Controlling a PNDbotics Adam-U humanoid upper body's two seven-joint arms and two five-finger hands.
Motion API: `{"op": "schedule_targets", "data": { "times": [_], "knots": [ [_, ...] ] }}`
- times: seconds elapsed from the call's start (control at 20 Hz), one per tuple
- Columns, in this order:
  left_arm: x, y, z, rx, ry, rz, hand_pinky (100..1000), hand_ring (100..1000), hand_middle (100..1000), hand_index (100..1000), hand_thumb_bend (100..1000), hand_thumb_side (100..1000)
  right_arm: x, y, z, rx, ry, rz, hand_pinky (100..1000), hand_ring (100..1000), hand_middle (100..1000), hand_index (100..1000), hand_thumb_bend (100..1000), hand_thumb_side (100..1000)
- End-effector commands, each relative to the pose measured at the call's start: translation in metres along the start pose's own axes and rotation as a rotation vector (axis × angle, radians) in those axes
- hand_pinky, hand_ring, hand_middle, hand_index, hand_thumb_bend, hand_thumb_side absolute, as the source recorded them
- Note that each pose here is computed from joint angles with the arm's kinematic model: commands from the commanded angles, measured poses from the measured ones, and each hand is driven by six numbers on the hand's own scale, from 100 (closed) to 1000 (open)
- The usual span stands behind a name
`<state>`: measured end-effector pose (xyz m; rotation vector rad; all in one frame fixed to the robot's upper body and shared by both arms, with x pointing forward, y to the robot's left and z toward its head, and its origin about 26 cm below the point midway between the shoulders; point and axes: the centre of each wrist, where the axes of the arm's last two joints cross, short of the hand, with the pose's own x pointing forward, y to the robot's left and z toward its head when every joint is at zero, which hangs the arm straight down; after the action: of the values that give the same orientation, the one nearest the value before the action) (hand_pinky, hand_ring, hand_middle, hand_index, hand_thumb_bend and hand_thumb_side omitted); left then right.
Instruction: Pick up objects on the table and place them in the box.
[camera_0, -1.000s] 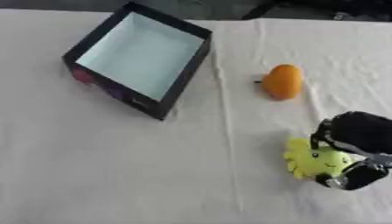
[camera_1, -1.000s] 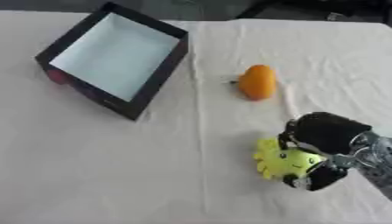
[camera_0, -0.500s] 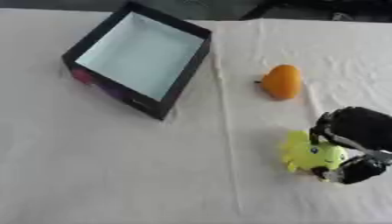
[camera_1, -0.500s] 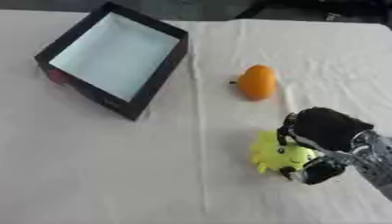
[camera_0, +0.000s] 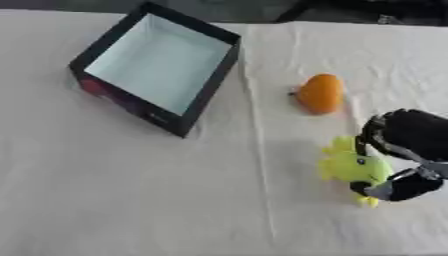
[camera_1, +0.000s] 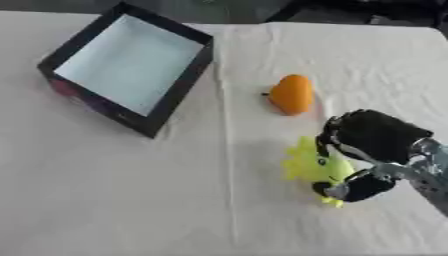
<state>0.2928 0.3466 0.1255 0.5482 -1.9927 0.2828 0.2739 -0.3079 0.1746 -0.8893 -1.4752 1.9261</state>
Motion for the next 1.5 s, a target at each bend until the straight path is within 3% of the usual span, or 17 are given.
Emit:
{"op": "schedule_targets", "data": {
  "times": [0.05, 0.6, 1.2, 1.25, 1.3, 1.5],
  "knots": [
    [0.006, 0.005, -0.004, 0.004, -0.024, -0.010, 802, 608, 783, 787, 410, 664, -0.010, -0.024, 0.005, -0.041, -0.022, 0.033, 436, 351, 266, 516, 440, 440],
    [0.006, 0.003, -0.004, -0.011, -0.020, -0.008, 802, 609, 784, 788, 406, 667, -0.014, -0.095, -0.012, -0.249, -0.150, 0.073, 439, 360, 265, 519, 440, 438],
    [0.008, -0.001, -0.005, -0.022, -0.026, 0.006, 802, 610, 784, 788, 406, 668, 0.017, -0.201, -0.031, -0.560, -0.244, 0.104, 444, 364, 278, 520, 437, 388],
    [0.008, -0.001, -0.005, -0.023, -0.026, 0.008, 802, 610, 784, 788, 406, 668, 0.022, -0.208, -0.032, -0.577, -0.246, 0.098, 444, 364, 279, 520, 291, 390],
    [0.008, -0.002, -0.005, -0.024, -0.027, 0.010, 802, 610, 784, 788, 406, 668, 0.026, -0.215, -0.033, -0.589, -0.247, 0.091, 445, 364, 278, 521, 436, 370],
    [0.009, -0.004, -0.006, -0.026, -0.028, 0.018, 802, 610, 784, 788, 407, 668, 0.050, -0.241, -0.041, -0.647, -0.240, 0.068, 447, 365, 279, 521, 433, 344]
  ]
}}
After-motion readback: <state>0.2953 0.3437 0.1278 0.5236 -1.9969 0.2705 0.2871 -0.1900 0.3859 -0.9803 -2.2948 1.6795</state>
